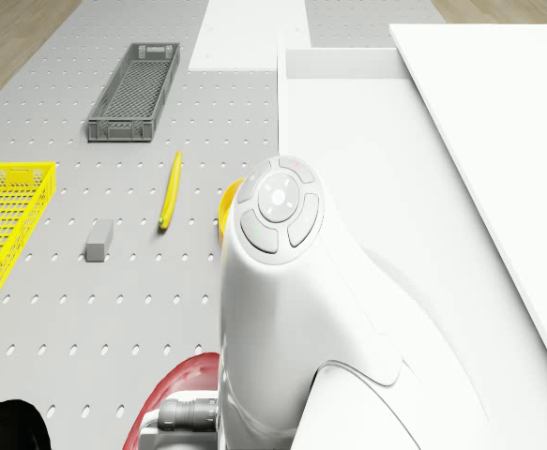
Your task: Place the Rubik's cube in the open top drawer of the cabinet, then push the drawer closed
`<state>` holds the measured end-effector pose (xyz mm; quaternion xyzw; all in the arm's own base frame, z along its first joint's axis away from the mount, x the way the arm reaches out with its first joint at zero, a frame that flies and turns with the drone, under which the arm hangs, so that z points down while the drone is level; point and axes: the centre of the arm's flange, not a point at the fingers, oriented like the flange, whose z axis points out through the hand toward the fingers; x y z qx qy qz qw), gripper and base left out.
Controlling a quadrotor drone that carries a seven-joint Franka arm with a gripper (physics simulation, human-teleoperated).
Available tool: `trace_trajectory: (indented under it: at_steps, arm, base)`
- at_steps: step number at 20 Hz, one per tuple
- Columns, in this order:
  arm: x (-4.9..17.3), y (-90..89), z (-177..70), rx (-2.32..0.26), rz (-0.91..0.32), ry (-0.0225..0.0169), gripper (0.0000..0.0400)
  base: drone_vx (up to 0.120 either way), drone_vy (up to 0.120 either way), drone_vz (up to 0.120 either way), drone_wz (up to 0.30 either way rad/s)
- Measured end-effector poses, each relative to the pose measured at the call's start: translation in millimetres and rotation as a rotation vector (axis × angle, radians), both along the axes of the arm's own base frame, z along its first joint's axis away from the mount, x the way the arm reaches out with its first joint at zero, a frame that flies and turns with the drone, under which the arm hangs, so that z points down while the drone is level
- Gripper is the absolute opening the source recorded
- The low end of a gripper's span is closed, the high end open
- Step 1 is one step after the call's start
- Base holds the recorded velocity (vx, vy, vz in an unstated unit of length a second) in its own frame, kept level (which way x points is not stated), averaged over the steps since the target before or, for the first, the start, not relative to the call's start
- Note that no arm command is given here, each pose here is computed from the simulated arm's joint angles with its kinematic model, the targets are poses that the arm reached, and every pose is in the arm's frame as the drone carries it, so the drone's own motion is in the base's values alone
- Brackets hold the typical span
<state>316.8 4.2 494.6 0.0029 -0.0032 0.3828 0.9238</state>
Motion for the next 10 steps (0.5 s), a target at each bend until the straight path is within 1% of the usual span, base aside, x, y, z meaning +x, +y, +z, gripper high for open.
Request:
trace_trajectory:
  at_steps: [8, 10]
  arm:
    - [0.0, 0.0, 0.0, 0.000, 0.000, 0.0000, 0.0321]
    - [0.0, 0.0, 0.0, 0.000, 0.000, 0.0000, 0.0321]
  base:
    - [0.000, -0.120, 0.000, 0.000]
    - [0.100, -0.120, 0.000, 0.000]
